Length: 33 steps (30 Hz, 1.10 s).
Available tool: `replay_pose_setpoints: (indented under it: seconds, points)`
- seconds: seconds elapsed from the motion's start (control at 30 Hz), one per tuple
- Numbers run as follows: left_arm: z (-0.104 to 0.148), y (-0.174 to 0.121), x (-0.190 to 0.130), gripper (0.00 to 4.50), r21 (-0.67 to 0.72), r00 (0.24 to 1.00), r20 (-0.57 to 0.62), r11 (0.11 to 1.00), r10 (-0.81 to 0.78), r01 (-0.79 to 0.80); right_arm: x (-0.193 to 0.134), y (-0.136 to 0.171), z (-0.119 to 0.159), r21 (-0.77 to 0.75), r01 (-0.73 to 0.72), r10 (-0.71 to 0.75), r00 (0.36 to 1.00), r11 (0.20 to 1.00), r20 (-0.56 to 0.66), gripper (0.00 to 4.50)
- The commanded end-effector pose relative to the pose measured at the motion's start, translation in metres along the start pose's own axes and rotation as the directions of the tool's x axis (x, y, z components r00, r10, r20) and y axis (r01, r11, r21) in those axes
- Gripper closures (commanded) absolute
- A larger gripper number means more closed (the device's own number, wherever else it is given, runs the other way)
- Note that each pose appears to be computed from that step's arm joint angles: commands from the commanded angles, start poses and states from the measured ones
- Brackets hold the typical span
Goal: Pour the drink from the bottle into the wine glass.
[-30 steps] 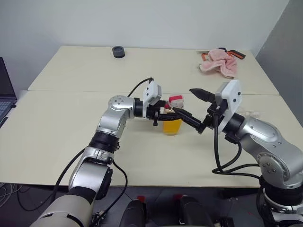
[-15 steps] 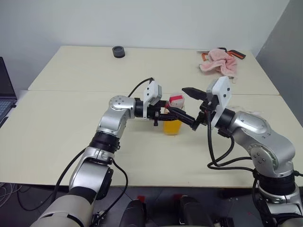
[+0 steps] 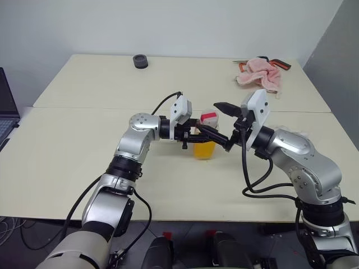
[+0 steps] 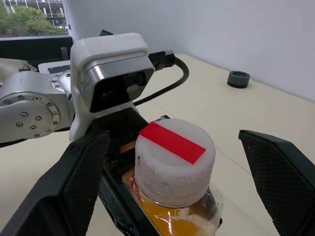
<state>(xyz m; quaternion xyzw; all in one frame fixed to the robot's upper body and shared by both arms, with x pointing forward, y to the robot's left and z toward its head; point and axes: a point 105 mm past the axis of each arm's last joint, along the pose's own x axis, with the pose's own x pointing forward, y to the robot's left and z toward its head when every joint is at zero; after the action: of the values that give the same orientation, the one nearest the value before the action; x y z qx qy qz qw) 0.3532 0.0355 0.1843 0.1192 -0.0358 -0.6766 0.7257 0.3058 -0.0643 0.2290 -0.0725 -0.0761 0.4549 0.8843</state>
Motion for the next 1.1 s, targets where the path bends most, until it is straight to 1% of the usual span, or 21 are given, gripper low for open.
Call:
replay_pose_setpoints:
  seconds: [0.03,0.07,0.23,0.27,0.63,0.83,0.93,1.0,1.1]
  points:
    - [0.0186,-0.0006,0.001,2.74,0.066,0.999,0.044,0.998,-0.01,0.007,0.0018,0.0044,0.0129,-0.037,-0.025,0.027,0.999,0.999,0.045,0.41]
    - [0.0185,-0.0006,0.0011,2.74,0.066,0.999,0.045,0.998,-0.009,0.006,0.002,0.0046,0.0125,-0.037,-0.027,0.029,0.999,0.999,0.043,0.61]
    - [0.0187,-0.001,0.0012,2.74,0.067,0.999,0.046,0.998,-0.008,0.005,0.0039,0.0062,0.0119,-0.036,-0.039,0.041,0.998,0.999,0.041,2.37]
    - [0.0187,-0.0011,0.0012,2.74,0.067,0.999,0.046,0.998,-0.008,0.005,0.0044,0.0066,0.0119,-0.037,-0.043,0.044,0.998,0.998,0.04,2.62]
    - [0.0194,-0.0017,0.0,2.74,0.073,0.999,0.044,0.997,-0.006,0.003,0.0093,0.0125,0.0089,-0.036,-0.066,0.068,0.997,0.997,0.042,2.67]
    - [0.0198,-0.0022,-0.0009,2.74,0.074,0.999,0.045,0.997,-0.006,0.003,0.01,0.012,0.0092,-0.069,-0.046,0.05,0.997,0.997,0.06,2.67]
    - [0.0202,-0.0025,-0.001,2.74,0.075,0.999,0.044,0.997,-0.008,0.005,0.0087,0.0097,0.0102,-0.016,-0.026,0.027,0.995,1.0,0.095,2.67]
    - [0.0207,-0.0022,-0.0008,2.74,0.077,0.999,0.044,0.997,-0.009,0.006,0.0074,0.0091,0.0122,0.059,-0.025,0.017,0.992,0.998,0.126,2.67]
    - [0.0209,-0.0019,-0.0005,2.74,0.08,0.999,0.043,0.997,-0.009,0.005,0.0061,0.0092,0.012,0.081,-0.024,0.014,0.992,0.996,0.126,2.67]
